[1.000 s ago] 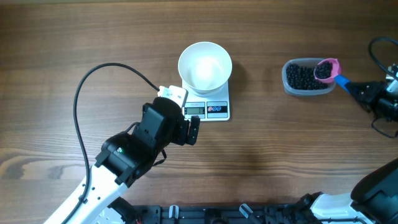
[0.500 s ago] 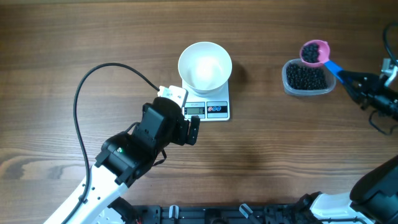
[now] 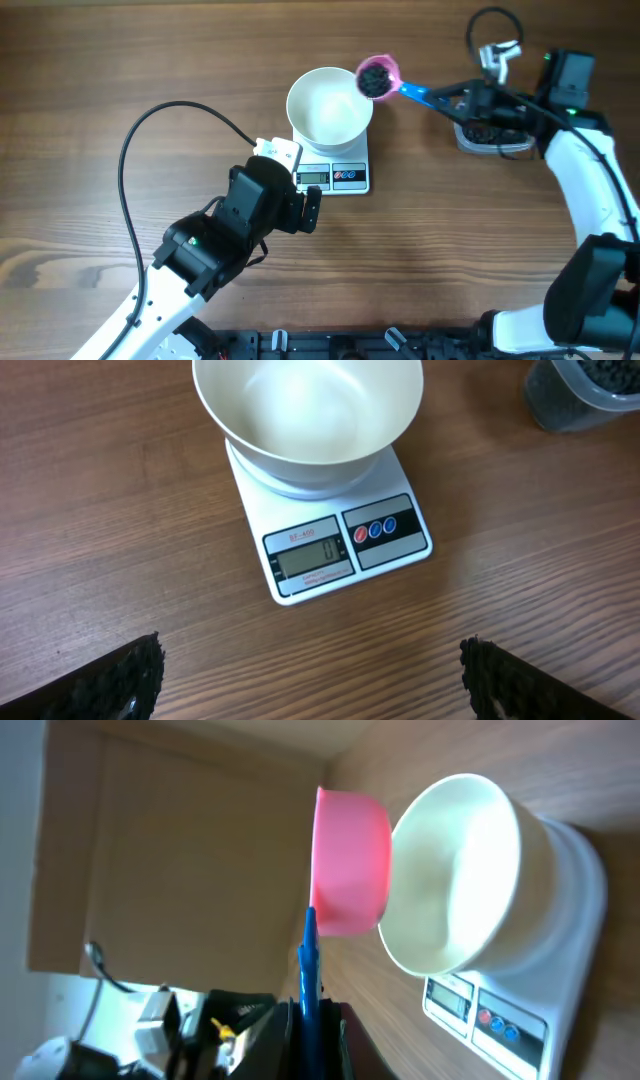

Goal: Scoop item into bowl and weigh 150g on scale
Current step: 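Lift the filled scoop and carry it over the white bowl, then tip the scoop to pour beans into the bowl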

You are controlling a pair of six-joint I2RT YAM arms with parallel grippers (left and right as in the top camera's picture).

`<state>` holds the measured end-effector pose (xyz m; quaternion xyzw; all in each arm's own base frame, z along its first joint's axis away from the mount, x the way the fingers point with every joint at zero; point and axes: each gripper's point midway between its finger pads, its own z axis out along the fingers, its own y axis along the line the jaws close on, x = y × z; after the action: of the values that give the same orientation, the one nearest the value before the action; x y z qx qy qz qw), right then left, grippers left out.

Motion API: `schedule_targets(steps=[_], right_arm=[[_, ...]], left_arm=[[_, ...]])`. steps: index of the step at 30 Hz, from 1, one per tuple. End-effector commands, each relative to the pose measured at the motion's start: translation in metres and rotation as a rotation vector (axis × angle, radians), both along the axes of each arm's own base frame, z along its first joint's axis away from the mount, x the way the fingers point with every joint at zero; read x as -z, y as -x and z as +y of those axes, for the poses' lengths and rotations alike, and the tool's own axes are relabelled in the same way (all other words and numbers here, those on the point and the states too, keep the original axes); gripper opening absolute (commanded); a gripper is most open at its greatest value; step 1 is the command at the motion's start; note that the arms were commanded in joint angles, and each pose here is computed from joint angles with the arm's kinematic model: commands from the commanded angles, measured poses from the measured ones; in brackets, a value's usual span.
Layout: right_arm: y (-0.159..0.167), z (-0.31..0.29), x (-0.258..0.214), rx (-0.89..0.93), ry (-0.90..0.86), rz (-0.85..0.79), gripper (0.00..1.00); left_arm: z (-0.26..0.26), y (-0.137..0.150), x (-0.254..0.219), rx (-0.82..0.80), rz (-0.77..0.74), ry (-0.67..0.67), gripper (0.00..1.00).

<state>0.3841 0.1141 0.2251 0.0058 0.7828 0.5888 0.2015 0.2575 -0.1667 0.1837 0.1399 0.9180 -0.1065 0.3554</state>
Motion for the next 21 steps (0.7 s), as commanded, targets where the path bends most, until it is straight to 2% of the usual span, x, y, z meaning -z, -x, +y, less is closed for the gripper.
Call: schedule_targets(steps=[1, 4, 9, 13, 17, 21], right_arm=[[-0.013, 0.025, 0.017, 0.034, 0.115, 0.002, 0.04], [-0.024, 0.044, 0.032, 0.049, 0.281, -0.12, 0.04], [-0.023, 0.072, 0.048, -0.043, 0.511, -0.368, 0.04], [-0.033, 0.074, 0.062, -0.019, 0.71, -0.459, 0.04], [-0.031, 0.082, 0.058, -0.06, 0.769, -0.554, 0.04], [-0.035, 0.075, 0.035, 0.013, 0.868, -0.637, 0.04]], left_arm=[[0.0, 0.0, -0.001, 0.012, -0.002, -0.004, 1.0], [0.0, 0.0, -0.001, 0.012, -0.002, -0.004, 1.0], [0.0, 0.0, -0.001, 0.012, -0.002, -0.004, 1.0], [0.0, 0.0, -0.001, 0.012, -0.002, -0.004, 1.0], [0.0, 0.0, -0.001, 0.012, -0.002, -0.004, 1.0], [0.0, 0.0, -0.001, 0.012, -0.002, -0.004, 1.0]])
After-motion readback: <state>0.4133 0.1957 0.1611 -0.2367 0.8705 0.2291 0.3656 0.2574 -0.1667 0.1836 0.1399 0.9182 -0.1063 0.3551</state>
